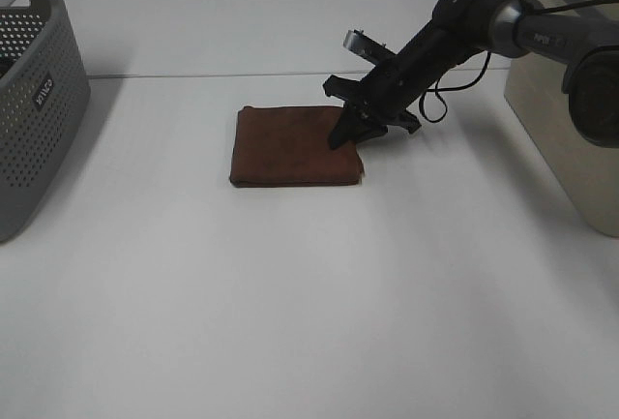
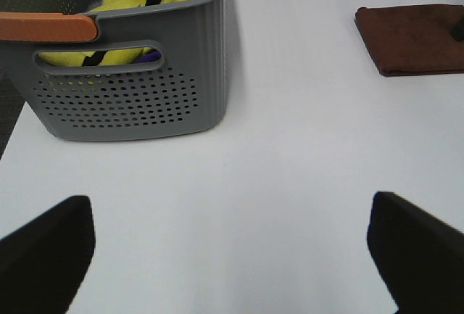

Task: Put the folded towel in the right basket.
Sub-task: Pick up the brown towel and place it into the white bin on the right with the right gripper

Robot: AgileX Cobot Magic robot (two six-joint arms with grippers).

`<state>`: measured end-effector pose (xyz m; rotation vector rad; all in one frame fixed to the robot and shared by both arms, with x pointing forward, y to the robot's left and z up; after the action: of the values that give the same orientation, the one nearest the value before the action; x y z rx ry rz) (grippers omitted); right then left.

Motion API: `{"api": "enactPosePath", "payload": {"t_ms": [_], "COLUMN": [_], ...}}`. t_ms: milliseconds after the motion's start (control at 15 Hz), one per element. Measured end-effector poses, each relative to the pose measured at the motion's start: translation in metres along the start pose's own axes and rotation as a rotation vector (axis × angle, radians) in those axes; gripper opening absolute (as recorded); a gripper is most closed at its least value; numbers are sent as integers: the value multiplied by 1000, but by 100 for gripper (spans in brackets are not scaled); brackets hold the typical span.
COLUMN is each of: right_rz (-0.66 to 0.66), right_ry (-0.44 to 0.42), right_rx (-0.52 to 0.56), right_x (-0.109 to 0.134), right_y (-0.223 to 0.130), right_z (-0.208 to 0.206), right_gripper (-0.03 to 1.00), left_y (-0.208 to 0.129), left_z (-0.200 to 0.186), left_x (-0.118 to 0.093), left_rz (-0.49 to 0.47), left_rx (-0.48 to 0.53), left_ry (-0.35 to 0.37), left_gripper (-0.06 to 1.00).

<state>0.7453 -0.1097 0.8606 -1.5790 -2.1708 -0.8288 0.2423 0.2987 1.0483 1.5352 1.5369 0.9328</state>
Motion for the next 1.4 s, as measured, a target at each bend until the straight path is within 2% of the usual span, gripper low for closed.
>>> {"api": "enactPosePath", "payload": {"t_ms": [333, 400, 733, 800, 1200, 1400], "right_rz": [-178, -200, -358, -361, -201, -129], "right_ry": [-45, -61, -275, -332, -515, -607], "right_rx": [-117, -127, -205, -258, -498, -542], "right_x": [58, 64, 108, 116, 81, 58], "right_y": [21, 22, 16, 11, -17, -32], "right_z": [-85, -94, -190, -229, -368, -403], "right_gripper": [7, 7, 7, 7, 7, 7], "left_y": [0, 0, 0, 0, 0, 0], "left_z": [0, 0, 0, 0, 0, 0], "left_x": [0, 0, 0, 0, 0, 0], "left_rz": [0, 0, 0, 0, 0, 0], "left_rx": [0, 0, 0, 0, 0, 0], "left_ry": [0, 0, 0, 0, 0, 0], "left_gripper": [97, 97, 97, 97, 97, 97]}}
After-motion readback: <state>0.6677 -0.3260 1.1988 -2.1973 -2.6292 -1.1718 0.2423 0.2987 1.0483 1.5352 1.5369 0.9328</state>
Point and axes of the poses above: a point on each arm's last joint axis where the gripper is mounted, z pointing out along that axis toward the gripper, x along the wrist's bending axis when the last joint is at zero, y = z × x, the point moved 1 cm from there along z, pointing out along that axis toward the gripper, and after that the axes turned 1 degree about -z, right-handed, at the moved point
